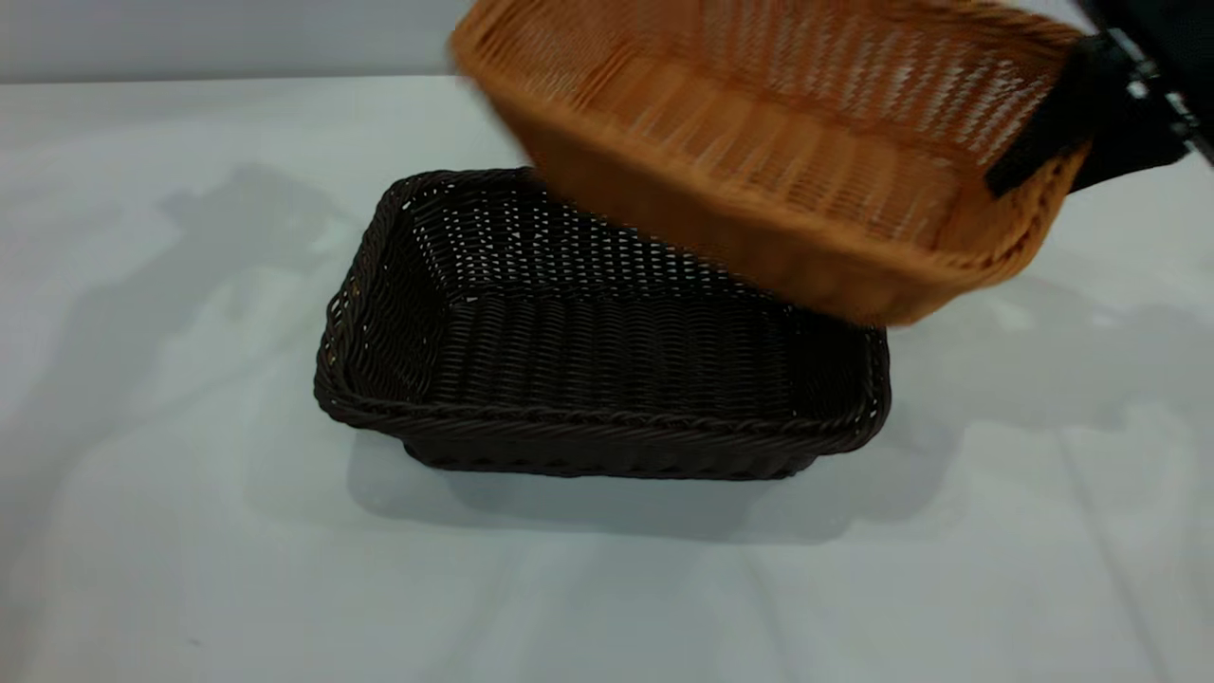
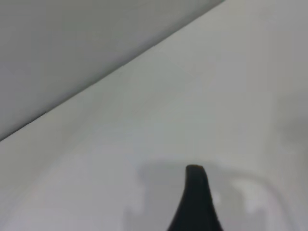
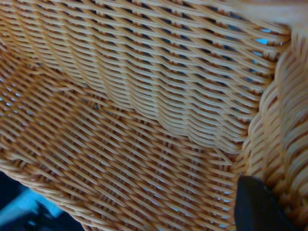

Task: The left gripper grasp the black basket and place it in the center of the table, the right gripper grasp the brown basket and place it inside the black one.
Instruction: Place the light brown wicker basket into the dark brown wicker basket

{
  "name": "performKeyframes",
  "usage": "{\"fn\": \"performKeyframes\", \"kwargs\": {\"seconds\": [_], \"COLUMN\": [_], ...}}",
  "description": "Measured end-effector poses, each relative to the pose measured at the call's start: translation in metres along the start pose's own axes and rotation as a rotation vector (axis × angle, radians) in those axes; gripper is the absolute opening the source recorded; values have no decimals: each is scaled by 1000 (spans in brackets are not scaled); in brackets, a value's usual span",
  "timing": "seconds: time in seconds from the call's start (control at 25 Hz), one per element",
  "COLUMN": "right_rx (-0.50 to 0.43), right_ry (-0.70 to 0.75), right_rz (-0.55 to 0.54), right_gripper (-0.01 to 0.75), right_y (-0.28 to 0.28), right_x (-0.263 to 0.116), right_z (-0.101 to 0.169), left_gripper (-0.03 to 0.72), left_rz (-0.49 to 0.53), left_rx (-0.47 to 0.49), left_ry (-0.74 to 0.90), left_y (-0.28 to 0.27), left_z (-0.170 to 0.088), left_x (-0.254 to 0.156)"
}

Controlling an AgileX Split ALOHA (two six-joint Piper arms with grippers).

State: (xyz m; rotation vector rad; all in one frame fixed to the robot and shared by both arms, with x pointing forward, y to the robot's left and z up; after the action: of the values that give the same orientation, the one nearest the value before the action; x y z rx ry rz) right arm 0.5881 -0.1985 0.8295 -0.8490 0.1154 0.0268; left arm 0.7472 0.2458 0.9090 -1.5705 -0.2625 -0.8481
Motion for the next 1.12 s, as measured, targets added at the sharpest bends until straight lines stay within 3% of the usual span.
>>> {"fn": "performKeyframes", "kwargs": {"seconds": [0.2,0.48,0.76,1.12], "right_rx": [-71,-110,-129,-182], "right_ry": [-71,-148,-129,-151], "right_rz": [117,143,160,44], "right_gripper": [64,64,64,64], "right_y": [33,61,75,71], "right_x": [-23,-34,-34,-2], "right_z": [27,52,41,31], "left_gripper": [518,518,518,518], "left_rz": [2,3,6,23], "left_rx": [2,1,-2,-14], "left_ry": [-4,-4,-4,-4], "left_y": [0,0,0,0], "left_z": [2,2,1,-1], "left_x": [-1,-1,-2,-5]}}
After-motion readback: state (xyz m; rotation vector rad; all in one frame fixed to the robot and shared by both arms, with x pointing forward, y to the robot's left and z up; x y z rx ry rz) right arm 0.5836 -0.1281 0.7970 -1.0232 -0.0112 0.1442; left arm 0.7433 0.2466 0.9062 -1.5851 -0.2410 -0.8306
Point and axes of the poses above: a point on each arm's last joint axis where the gripper is mounted, y pointing out along that axis toward the gripper, z along the wrist's bending axis when the last joint is at zero, x = y × z, the point moved 9 cm from there along y, pointing out along that axis toward the gripper, and after that the axes turned 11 degrees about -y, right-handed, at the moved point
